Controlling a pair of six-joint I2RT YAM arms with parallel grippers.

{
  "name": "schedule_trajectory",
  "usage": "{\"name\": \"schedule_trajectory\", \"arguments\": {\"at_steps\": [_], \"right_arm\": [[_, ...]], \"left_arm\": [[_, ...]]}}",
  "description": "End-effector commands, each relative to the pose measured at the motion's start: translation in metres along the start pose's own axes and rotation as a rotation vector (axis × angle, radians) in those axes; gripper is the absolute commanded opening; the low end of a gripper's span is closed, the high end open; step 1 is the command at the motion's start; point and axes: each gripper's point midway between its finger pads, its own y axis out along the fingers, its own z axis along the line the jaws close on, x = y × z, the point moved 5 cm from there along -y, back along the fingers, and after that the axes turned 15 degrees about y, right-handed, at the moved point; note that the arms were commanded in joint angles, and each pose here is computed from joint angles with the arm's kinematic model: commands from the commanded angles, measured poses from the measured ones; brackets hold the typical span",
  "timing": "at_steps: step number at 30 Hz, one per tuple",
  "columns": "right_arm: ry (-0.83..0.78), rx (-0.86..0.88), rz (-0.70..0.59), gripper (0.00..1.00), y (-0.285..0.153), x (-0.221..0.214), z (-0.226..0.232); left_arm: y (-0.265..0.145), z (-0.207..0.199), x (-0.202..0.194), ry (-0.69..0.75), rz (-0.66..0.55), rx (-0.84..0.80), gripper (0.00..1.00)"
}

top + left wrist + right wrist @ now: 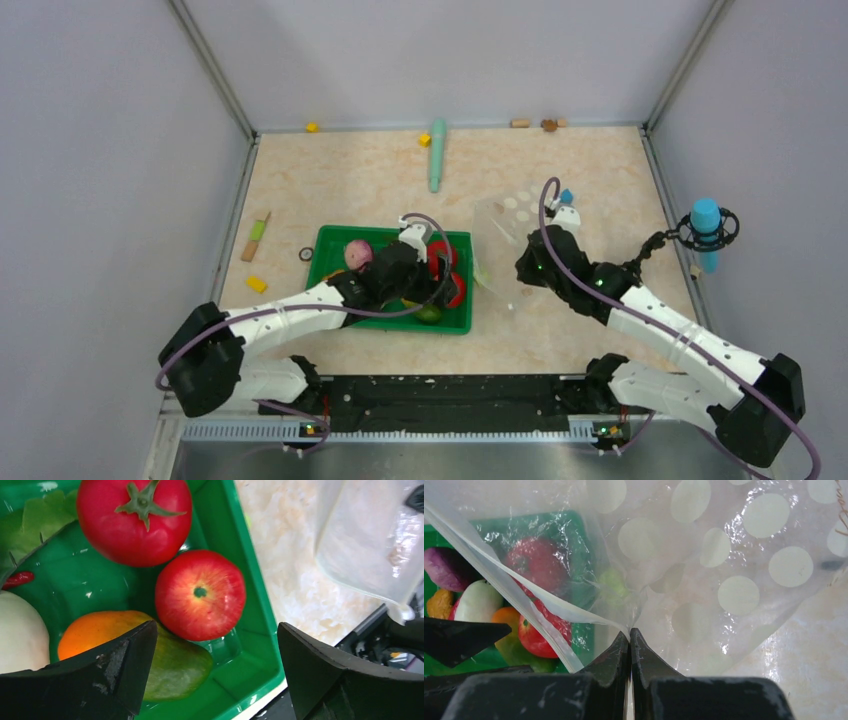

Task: Place the food in the zip-top bag and seal the zipper

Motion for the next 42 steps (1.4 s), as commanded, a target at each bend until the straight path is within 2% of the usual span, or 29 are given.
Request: {"name": "schedule_trajectory", "arguments": {"at_steps": [1, 4, 10, 22, 25, 30, 33, 38, 42], "right_arm": [[-0.025, 0.063, 0.052, 0.00, 0.000, 0.004, 0.020], [-0.052, 0.053, 0.088, 0.00, 0.007, -0.001, 0.022], [-0.072, 0.081, 0.053, 0.00, 0.013, 0.005, 0.029], [0.016, 0.135, -0.116, 0.00, 0.000, 0.014, 0.008], [0.023, 0.147, -0.131, 0.00, -0.003, 0.015, 0.006], [0.034, 0.156, -0.145, 0.00, -0.003, 0.016, 0.005], [0.032, 0.159, -0.140, 0.00, -0.003, 0.015, 0.005], [0.016, 0.170, -0.133, 0.00, -0.003, 0.014, 0.006], [0.011, 0.198, -0.108, 0.00, -0.005, 0.012, 0.011]], "left_arm": [[0.012, 0.001, -0.004, 0.011, 0.026, 0.006, 0.94], [0.021, -0.004, 0.000, 0.022, 0.015, -0.021, 0.92], [0.030, 0.003, -0.002, 0.036, 0.027, 0.026, 0.90], [0.053, -0.007, -0.003, 0.031, 0.051, -0.042, 0.84], [0.057, -0.010, 0.000, 0.028, 0.049, -0.052, 0.77], [0.050, -0.010, 0.005, 0.024, 0.034, -0.045, 0.56], [0.035, -0.006, 0.013, 0.021, -0.021, -0.014, 0.47], [-0.004, -0.006, 0.042, 0.026, -0.174, 0.006, 0.45], [-0.035, -0.025, 0.071, 0.058, -0.326, -0.122, 0.44]]}}
